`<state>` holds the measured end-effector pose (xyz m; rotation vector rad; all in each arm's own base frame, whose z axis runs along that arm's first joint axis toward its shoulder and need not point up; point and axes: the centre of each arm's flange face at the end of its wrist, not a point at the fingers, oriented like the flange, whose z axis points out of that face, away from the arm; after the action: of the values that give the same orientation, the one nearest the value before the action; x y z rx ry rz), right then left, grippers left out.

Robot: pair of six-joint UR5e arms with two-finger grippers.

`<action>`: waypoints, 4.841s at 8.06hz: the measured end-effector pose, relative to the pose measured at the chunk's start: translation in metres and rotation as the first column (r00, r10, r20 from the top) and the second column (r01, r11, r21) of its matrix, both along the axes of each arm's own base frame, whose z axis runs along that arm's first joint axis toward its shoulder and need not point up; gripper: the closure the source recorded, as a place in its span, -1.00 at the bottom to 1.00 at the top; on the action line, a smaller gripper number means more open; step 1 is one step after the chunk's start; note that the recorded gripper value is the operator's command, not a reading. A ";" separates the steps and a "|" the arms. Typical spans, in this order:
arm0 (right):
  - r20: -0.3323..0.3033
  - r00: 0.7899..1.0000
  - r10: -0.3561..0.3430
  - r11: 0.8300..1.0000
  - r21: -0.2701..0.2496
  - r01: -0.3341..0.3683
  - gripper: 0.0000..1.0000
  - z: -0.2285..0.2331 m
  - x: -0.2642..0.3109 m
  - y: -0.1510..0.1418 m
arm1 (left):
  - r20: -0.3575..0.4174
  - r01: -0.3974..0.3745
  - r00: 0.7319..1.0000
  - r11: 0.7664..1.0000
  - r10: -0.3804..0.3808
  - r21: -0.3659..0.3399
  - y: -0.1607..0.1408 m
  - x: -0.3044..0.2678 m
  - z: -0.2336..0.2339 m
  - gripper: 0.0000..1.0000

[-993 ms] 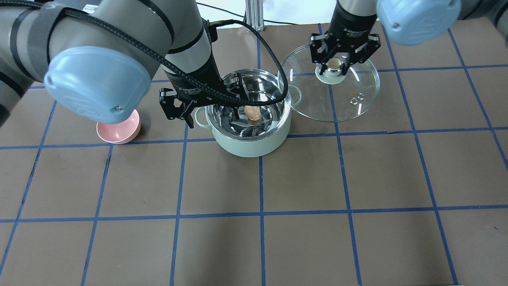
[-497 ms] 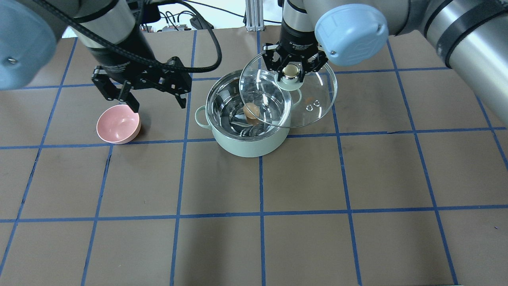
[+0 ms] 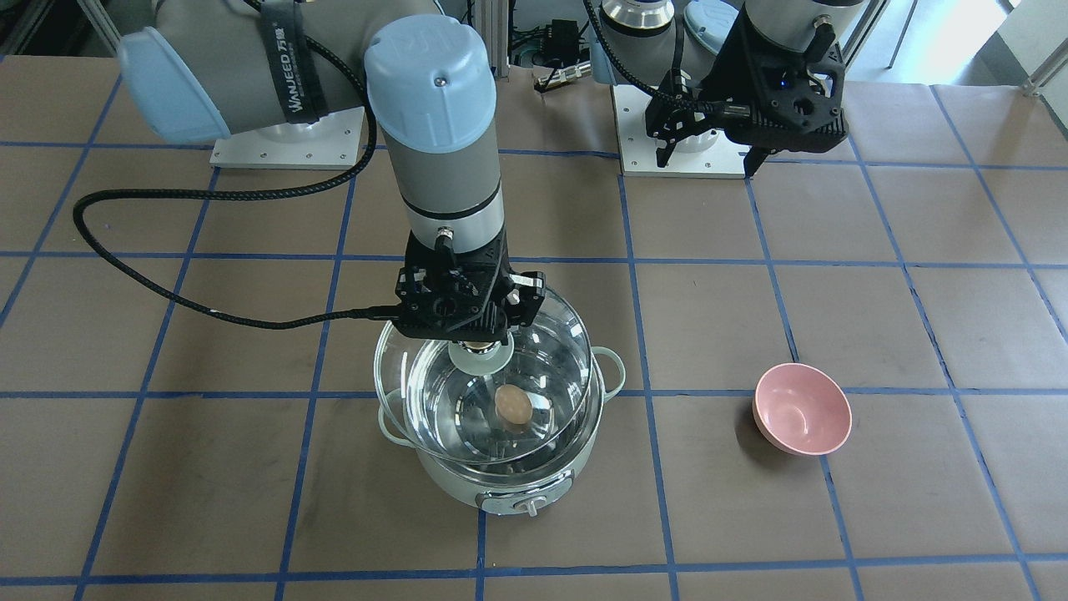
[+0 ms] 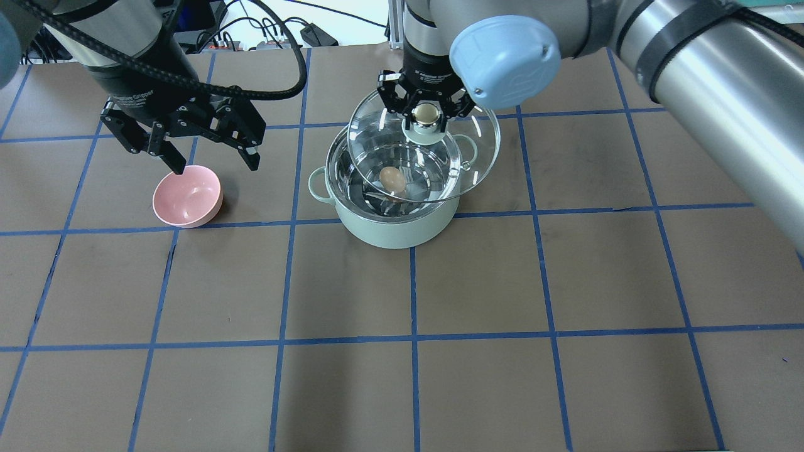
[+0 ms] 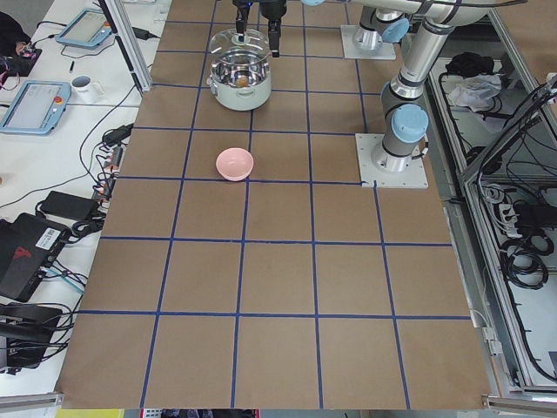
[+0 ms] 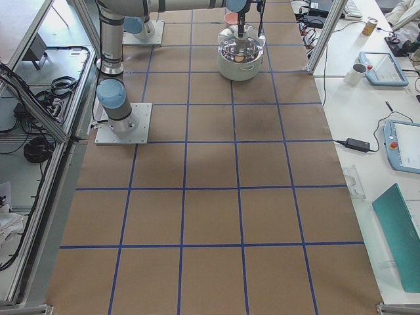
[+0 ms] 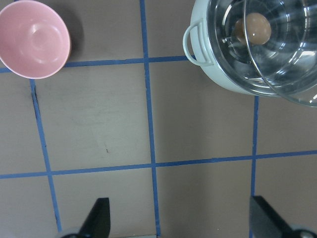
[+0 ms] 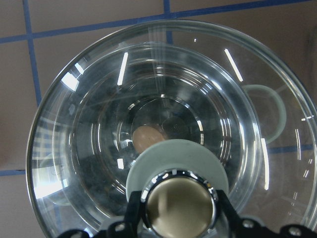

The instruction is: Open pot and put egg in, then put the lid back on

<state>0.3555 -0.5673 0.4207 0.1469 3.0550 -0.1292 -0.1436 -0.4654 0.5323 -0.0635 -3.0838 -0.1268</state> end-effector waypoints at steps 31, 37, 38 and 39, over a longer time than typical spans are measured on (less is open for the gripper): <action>-0.013 0.998 0.056 0.998 0.032 -0.056 -1.00 -0.057 0.027 -0.009 | 0.073 -0.012 0.997 0.996 0.018 -0.090 -0.011 0.019 0.013 -1.00; -0.040 0.998 0.045 0.998 0.053 -0.043 -1.00 0.041 -0.102 -0.001 | 0.074 -0.013 0.997 0.996 0.020 -0.089 -0.011 0.020 0.012 -1.00; -0.057 0.997 0.045 0.998 0.046 -0.043 -1.00 0.060 -0.141 0.001 | 0.075 -0.013 0.997 0.996 0.019 -0.089 -0.011 0.020 0.012 -1.00; -0.088 0.995 0.048 0.998 0.035 -0.045 -1.00 0.075 -0.177 0.006 | 0.074 -0.012 0.997 0.996 0.019 -0.089 -0.011 0.020 0.012 -1.00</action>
<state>0.1785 -0.5614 0.4953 0.0744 3.1478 -0.0847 -0.1239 -0.4766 0.5447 -0.0393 -3.1633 0.0092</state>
